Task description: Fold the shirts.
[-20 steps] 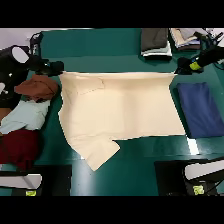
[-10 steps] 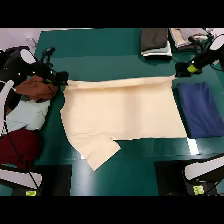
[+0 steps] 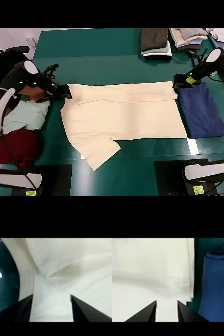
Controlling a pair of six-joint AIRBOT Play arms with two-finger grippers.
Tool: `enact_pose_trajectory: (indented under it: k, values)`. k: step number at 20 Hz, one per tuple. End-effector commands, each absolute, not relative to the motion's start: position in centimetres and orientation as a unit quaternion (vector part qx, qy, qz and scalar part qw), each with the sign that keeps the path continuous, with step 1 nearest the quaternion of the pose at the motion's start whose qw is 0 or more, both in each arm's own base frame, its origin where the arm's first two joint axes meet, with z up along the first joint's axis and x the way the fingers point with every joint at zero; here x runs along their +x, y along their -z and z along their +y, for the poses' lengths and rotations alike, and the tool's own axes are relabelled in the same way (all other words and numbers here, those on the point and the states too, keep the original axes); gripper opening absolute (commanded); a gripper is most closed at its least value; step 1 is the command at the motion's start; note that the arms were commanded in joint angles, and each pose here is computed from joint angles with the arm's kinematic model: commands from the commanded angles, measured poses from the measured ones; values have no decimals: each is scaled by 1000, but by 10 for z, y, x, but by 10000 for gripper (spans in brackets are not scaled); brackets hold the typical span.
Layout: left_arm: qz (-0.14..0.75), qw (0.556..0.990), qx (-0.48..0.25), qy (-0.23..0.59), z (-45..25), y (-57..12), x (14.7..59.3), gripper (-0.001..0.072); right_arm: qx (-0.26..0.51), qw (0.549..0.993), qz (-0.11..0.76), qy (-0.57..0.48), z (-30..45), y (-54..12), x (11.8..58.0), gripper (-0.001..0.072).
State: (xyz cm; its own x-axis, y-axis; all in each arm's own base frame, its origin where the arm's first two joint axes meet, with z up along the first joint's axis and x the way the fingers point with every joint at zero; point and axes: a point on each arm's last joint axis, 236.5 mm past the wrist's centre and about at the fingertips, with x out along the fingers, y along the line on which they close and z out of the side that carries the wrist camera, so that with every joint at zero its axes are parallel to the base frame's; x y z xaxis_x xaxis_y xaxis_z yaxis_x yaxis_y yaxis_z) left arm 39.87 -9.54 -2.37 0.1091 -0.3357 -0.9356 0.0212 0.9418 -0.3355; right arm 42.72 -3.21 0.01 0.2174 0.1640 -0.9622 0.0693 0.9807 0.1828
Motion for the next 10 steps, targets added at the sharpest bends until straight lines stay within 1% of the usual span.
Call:
enact_pose_trajectory:
  k: [1,4,6,8,10]
  values:
    - [661,734,-121,99,-87,4,351,549,89,784,614,-37,-25,-26,399,312]
    - [687,709,-134,85,-91,25,268,549,90,783,614,-41,-15,-36,363,313]
    - [705,690,-145,81,-106,45,211,549,105,790,602,-50,-4,-40,352,313]
    - [716,671,-172,90,-128,57,171,548,107,800,589,-50,-2,-44,349,313]
    - [727,653,-183,106,-147,66,144,549,105,807,579,-49,-2,-51,348,313]
